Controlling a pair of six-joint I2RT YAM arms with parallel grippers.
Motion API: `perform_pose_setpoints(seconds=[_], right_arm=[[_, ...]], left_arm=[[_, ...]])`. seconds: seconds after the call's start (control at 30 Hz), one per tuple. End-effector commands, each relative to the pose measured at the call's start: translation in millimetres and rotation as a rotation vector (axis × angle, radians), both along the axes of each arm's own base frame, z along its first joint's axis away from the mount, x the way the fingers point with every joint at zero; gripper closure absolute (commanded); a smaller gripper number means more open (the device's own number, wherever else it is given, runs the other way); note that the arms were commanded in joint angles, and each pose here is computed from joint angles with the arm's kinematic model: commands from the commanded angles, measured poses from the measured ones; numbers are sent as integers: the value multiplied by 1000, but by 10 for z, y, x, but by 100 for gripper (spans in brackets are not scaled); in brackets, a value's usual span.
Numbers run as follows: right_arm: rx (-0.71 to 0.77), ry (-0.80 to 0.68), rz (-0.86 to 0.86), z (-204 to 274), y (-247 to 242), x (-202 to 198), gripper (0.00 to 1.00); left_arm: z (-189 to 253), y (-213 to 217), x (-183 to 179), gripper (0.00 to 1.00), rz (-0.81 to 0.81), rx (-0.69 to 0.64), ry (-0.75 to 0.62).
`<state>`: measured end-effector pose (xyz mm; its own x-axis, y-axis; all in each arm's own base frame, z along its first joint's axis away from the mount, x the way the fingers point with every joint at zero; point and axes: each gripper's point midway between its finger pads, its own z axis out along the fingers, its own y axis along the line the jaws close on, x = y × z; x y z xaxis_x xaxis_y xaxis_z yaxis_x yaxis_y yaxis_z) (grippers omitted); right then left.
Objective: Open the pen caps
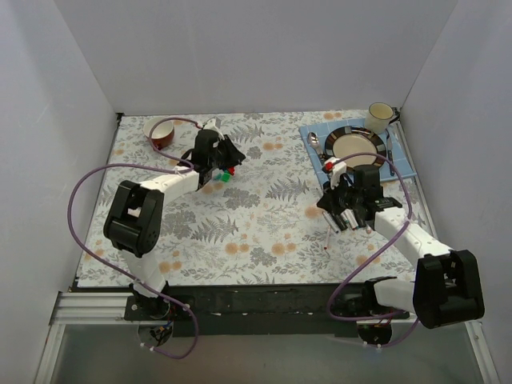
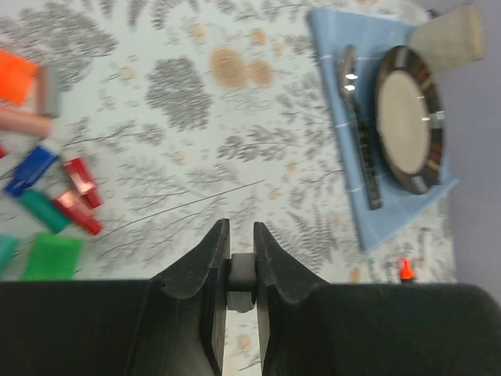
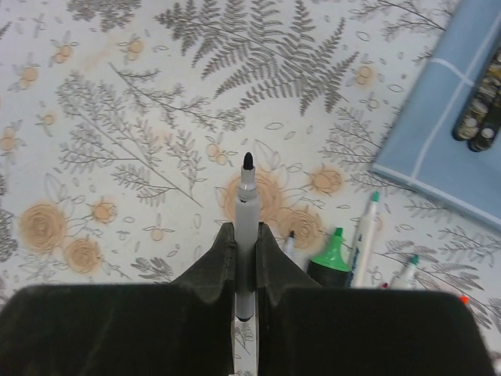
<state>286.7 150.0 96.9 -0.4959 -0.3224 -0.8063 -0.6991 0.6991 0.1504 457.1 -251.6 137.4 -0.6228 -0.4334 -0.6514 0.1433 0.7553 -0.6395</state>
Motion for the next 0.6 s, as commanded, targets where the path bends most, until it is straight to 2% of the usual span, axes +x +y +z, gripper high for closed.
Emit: perform_pose_setpoints(seconds=[0.0,0.17,0.33,0.37,0.47,0.57], right_arm=[[-143,-102,-143,118,-360,316,99],[-187,-67,-194,7,-545,386,99],[-208,-41,-220,-79,-632,405,99],[-212,-38,-224,-91,-648,410,99],[-224,-18,-230,-145,-679,422,99],[-227,1,-224,-197,-673,413,99]], left_arm=[[-240,400,48,100,52,216,50],[-637,594,130,95,86,360,148],[-735,714,219,92,146,420,163],[-738,737,235,85,156,427,162],[-772,787,271,77,172,449,165],[-770,800,283,72,179,446,166]])
